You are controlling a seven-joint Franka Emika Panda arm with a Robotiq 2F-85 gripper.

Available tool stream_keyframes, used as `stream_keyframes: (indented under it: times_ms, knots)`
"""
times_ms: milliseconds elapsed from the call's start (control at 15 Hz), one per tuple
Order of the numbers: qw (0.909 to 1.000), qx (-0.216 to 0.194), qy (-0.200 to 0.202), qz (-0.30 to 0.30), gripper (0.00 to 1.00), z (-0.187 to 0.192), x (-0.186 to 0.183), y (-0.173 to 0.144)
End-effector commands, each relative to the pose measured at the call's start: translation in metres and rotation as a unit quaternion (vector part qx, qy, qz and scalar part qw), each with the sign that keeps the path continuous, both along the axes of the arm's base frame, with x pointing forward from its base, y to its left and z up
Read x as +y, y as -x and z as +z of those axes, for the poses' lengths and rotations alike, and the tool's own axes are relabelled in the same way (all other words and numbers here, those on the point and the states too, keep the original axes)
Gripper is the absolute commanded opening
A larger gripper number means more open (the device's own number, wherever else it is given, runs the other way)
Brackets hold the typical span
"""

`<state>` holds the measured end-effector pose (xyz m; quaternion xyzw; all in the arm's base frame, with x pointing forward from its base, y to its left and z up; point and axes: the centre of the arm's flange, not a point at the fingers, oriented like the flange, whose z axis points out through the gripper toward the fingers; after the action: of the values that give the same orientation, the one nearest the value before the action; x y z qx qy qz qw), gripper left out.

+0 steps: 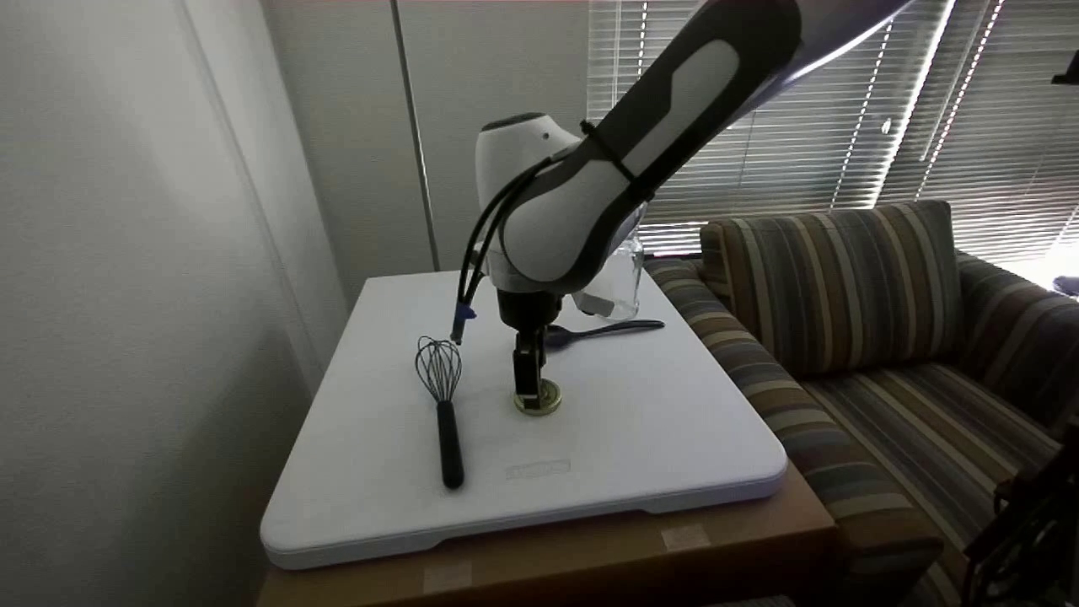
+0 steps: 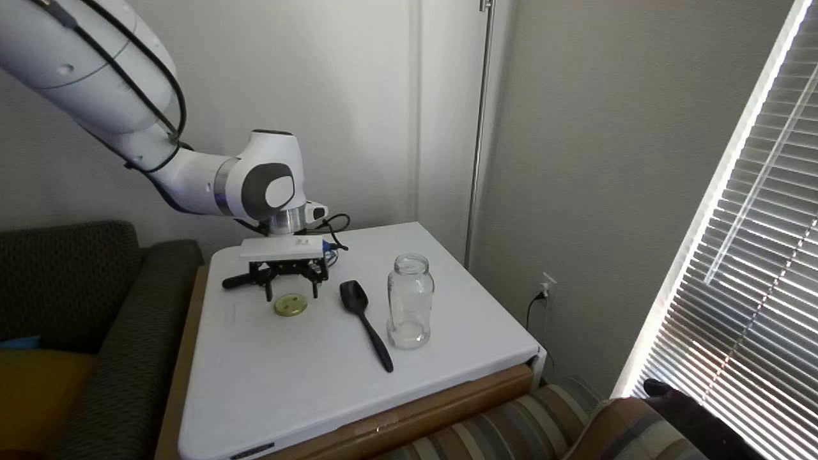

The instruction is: Put the metal lid on the jar

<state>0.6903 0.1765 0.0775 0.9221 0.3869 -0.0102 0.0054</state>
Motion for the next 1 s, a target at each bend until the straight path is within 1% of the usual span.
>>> stream_keyframes:
  times_ms: [0, 67, 133, 400, 667, 933]
  knots:
    - [0.9996, 0.026, -0.007, 0.01, 1.0, 0.0, -0.005, -0.007]
    - [0.9994, 0.031, -0.013, 0.006, 1.0, 0.01, -0.008, -0.005]
    - [0.9999, 0.014, 0.001, 0.004, 1.0, 0.0, 0.001, 0.001]
    - [0.9998, 0.017, 0.002, -0.001, 1.0, 0.006, -0.002, 0.0]
    - [0.9999, 0.015, 0.001, -0.005, 1.0, -0.011, 0.008, 0.005]
    - [0.9995, 0.017, 0.018, -0.02, 1.0, -0.026, 0.017, 0.014]
